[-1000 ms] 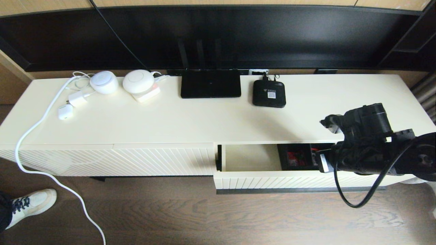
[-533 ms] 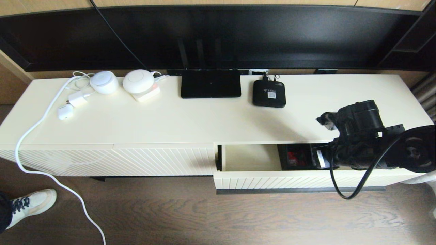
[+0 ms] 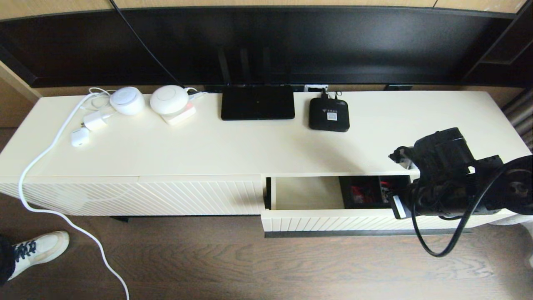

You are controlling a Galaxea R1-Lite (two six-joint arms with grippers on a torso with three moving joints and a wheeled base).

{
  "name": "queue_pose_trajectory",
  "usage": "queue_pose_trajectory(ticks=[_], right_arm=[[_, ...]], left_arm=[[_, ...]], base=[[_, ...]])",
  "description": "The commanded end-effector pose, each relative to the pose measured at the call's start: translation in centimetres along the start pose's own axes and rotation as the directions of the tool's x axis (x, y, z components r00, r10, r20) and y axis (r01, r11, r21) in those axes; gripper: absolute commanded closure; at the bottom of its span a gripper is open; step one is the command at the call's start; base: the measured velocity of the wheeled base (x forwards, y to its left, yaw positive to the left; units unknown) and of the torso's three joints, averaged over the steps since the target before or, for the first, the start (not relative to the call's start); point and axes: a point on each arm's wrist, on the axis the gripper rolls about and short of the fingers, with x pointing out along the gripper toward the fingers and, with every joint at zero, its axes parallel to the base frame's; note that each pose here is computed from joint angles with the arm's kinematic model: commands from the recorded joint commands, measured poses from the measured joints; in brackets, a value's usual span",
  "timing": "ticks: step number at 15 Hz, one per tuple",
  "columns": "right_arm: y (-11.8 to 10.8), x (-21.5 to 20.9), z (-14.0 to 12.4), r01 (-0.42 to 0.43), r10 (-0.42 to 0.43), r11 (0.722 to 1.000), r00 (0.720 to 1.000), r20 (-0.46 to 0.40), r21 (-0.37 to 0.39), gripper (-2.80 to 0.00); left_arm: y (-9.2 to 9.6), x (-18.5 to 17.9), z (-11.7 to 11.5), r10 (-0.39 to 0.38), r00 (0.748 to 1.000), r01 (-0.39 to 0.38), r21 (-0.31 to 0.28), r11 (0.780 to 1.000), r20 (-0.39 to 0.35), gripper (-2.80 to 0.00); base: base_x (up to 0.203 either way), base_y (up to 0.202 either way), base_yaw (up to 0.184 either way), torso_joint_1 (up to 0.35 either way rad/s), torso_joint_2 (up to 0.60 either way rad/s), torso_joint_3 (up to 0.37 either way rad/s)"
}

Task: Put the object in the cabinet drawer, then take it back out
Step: Open the drawer

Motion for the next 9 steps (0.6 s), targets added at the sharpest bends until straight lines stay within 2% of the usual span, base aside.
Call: queue_pose_trajectory(ticks=[1, 4, 9], right_arm=[[0.2, -0.4, -0.7, -0.006, 0.006, 1.0, 1.0, -0.012, -0.009, 0.0], [0.5, -0.3, -2.7, -0.013, 0.011, 0.999, 0.998, -0.069, -0.031, 0.0], [0.6, -0.8, -4.7, -0.019, 0.013, 0.999, 0.994, -0.113, -0.049, 0.0]], left_arm=[[0.0, 0.0, 0.0, 0.0, 1.0, 0.0, 0.0, 1.0, 0.0, 0.0], [0.0, 0.0, 0.0, 0.0, 1.0, 0.0, 0.0, 1.0, -0.001, 0.0], [0.0, 0.0, 0.0, 0.0, 1.0, 0.0, 0.0, 1.0, 0.0, 0.0]], base=[[0.0, 0.0, 0.0, 0.0, 0.0, 0.0], [0.0, 0.0, 0.0, 0.0, 0.0, 0.0], [0.0, 0.0, 0.0, 0.0, 0.0, 0.0]])
